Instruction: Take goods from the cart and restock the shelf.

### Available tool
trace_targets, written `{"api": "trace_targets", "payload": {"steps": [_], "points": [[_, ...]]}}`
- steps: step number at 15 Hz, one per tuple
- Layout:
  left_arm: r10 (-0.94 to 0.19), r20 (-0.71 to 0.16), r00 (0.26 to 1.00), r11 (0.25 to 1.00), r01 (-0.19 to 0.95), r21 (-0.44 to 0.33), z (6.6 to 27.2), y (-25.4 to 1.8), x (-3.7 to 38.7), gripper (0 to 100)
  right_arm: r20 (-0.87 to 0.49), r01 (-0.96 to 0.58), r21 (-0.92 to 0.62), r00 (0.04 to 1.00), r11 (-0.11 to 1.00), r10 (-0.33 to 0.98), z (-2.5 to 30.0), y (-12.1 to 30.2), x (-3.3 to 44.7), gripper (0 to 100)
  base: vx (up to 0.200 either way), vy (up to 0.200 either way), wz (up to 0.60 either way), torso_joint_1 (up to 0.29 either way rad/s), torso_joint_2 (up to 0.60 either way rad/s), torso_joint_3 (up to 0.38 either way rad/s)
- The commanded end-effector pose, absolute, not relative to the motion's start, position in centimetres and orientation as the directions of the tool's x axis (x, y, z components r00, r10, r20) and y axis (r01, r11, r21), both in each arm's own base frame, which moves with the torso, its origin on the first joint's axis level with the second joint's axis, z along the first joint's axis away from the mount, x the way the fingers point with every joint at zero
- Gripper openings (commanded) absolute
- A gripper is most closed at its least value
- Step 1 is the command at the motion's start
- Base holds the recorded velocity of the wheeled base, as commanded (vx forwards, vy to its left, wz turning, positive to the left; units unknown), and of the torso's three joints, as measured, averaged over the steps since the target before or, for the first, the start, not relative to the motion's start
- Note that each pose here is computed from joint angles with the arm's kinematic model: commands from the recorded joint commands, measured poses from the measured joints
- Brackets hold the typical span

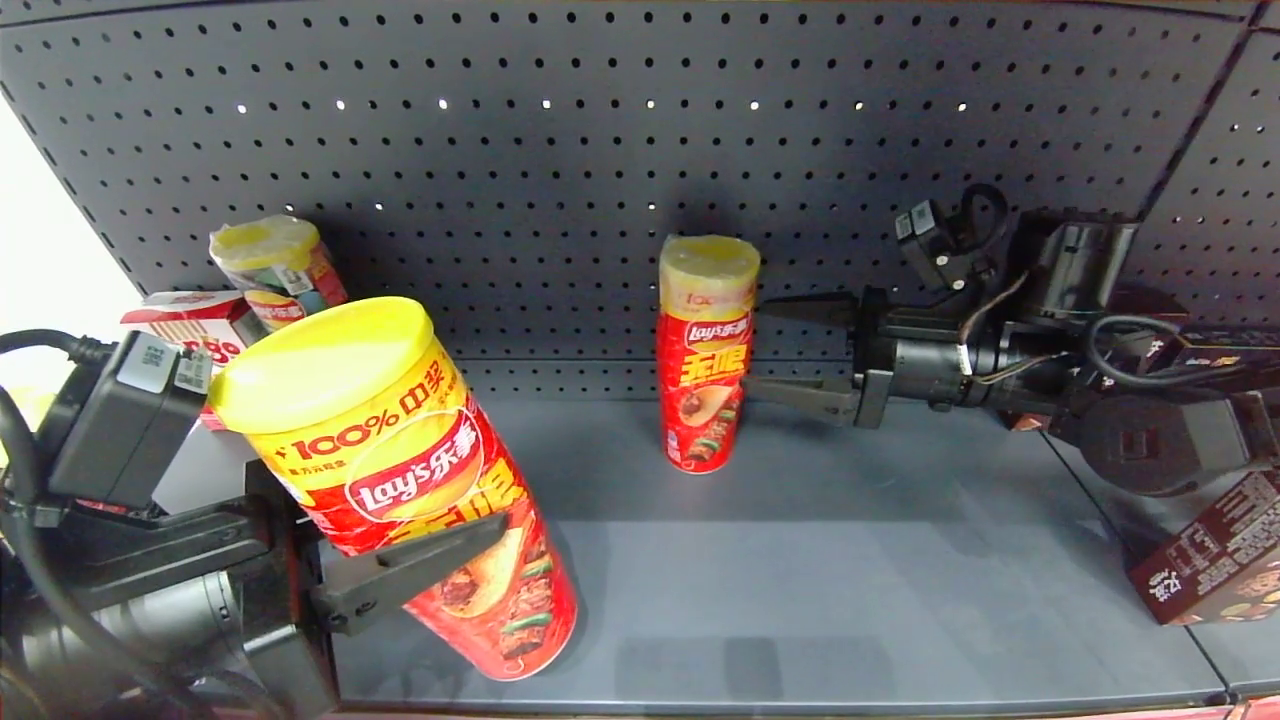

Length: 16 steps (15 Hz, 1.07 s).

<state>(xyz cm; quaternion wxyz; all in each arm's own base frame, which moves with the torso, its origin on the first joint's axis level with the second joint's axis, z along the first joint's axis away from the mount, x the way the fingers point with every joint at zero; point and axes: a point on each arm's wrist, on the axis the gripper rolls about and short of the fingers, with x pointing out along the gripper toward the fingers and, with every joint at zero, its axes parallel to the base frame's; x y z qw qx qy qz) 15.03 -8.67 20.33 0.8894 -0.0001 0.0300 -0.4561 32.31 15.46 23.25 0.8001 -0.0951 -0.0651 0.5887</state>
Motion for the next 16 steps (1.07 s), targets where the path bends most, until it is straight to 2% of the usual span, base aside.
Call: {"api": "trace_targets", "payload": {"steps": [1, 16], "points": [[-0.808, -0.054, 0.587, 0.589, 0.808, -0.029, 20.3, -8.6, 15.2, 0, -0.023, -0.935, -0.212, 0.296, 0.284, 0.955, 22.1, 16.2, 33.5, 100, 0.0, 0.0, 0.0, 0.0, 0.0, 0.0], [-0.789, -0.068, 0.61, 0.614, 0.788, -0.048, 20.0, -8.2, 15.5, 0, -0.044, -0.952, -0.188, 0.255, 0.243, 0.966, 17.9, 20.5, 37.4, 100, 0.0, 0.0, 0.0, 0.0, 0.0, 0.0]]}}
